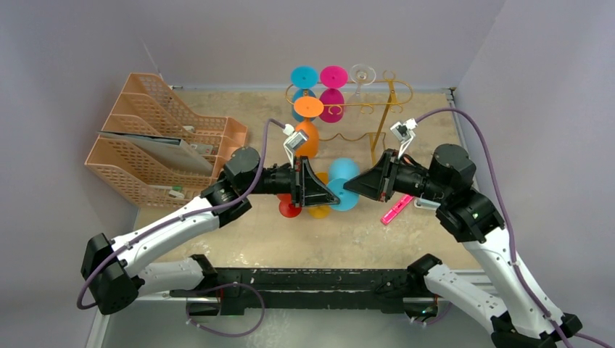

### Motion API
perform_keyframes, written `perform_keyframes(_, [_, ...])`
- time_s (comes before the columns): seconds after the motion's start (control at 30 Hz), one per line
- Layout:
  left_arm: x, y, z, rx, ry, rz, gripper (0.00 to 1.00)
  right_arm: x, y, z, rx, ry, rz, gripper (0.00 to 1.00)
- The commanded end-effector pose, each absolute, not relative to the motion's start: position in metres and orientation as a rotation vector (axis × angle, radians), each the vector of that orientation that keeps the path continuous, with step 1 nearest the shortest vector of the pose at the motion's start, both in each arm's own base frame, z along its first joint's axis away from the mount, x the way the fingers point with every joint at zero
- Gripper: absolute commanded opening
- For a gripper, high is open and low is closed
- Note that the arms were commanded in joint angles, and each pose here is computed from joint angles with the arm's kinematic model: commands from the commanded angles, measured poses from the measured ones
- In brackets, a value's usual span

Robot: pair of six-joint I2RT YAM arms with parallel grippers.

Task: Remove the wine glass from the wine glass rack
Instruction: Place the wine glass at the center of the board.

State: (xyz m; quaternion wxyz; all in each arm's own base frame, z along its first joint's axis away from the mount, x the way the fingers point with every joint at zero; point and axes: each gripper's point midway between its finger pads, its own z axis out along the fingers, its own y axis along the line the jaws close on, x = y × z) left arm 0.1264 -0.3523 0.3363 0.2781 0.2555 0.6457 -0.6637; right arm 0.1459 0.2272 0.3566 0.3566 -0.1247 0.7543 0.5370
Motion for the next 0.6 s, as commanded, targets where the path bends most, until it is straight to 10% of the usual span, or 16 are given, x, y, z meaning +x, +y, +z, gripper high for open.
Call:
perform_keyframes(0.0, [0.109,-0.353,0.356,0.823,1.54,-1.869,0.0,0.124,0.229,0.397,-0.483,1.792,1.462,0.19])
perform_keyframes(0.3, [0.086,-0.361,0.358,1.004,1.367,-1.933,0.0,0.129,0.2,0.393,-0.423,1.76,1.228,0.66])
perform_keyframes(0.57, [0.076,-0.348,0.33,1.191,1.421,-1.626,0.0,0.172,0.155,0.356,-0.155,1.898,0.855,0.82])
